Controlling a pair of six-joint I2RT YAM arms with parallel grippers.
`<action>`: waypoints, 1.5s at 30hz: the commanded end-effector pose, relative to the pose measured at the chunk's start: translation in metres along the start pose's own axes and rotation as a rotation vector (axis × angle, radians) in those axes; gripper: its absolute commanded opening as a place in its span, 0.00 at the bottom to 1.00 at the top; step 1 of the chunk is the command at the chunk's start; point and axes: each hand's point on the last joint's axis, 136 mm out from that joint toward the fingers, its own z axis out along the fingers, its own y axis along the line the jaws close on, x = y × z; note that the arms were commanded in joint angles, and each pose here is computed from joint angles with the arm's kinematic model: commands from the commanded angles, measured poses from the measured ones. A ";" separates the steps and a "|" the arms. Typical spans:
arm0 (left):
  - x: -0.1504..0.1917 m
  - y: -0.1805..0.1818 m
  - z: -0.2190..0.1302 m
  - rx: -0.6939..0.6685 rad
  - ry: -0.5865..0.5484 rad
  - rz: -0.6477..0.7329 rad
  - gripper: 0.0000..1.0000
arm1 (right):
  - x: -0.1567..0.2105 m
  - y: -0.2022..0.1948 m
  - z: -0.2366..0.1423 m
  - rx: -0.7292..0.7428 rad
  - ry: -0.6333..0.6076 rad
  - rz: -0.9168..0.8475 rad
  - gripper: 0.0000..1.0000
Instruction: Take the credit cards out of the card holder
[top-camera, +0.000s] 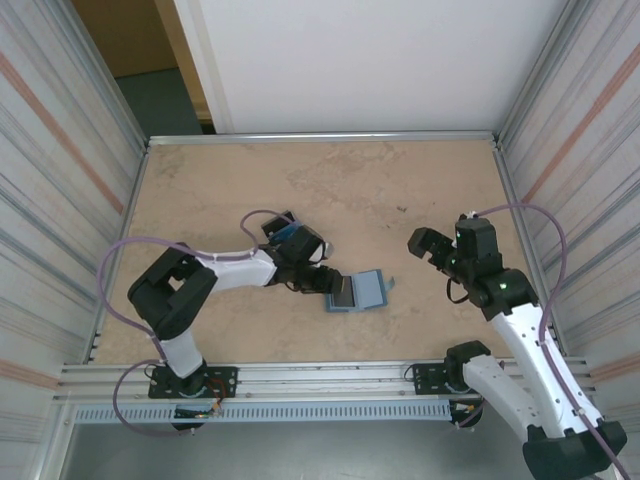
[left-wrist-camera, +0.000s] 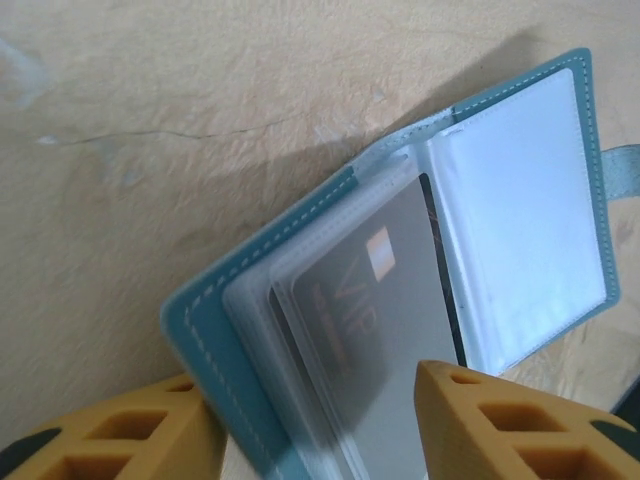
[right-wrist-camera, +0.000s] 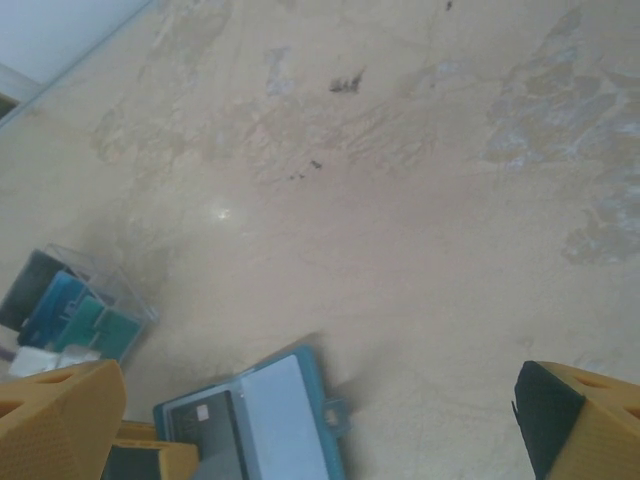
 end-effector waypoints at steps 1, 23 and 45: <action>-0.009 0.005 -0.024 -0.118 -0.076 0.068 0.54 | 0.004 0.004 0.005 0.011 0.044 -0.018 0.99; -0.014 -0.007 -0.025 -0.068 -0.284 0.194 0.49 | 0.136 0.095 0.072 -0.240 0.535 -0.206 0.44; 0.007 0.013 0.003 -0.141 -0.159 0.207 0.29 | 0.199 0.077 0.119 -0.261 0.790 -0.093 0.18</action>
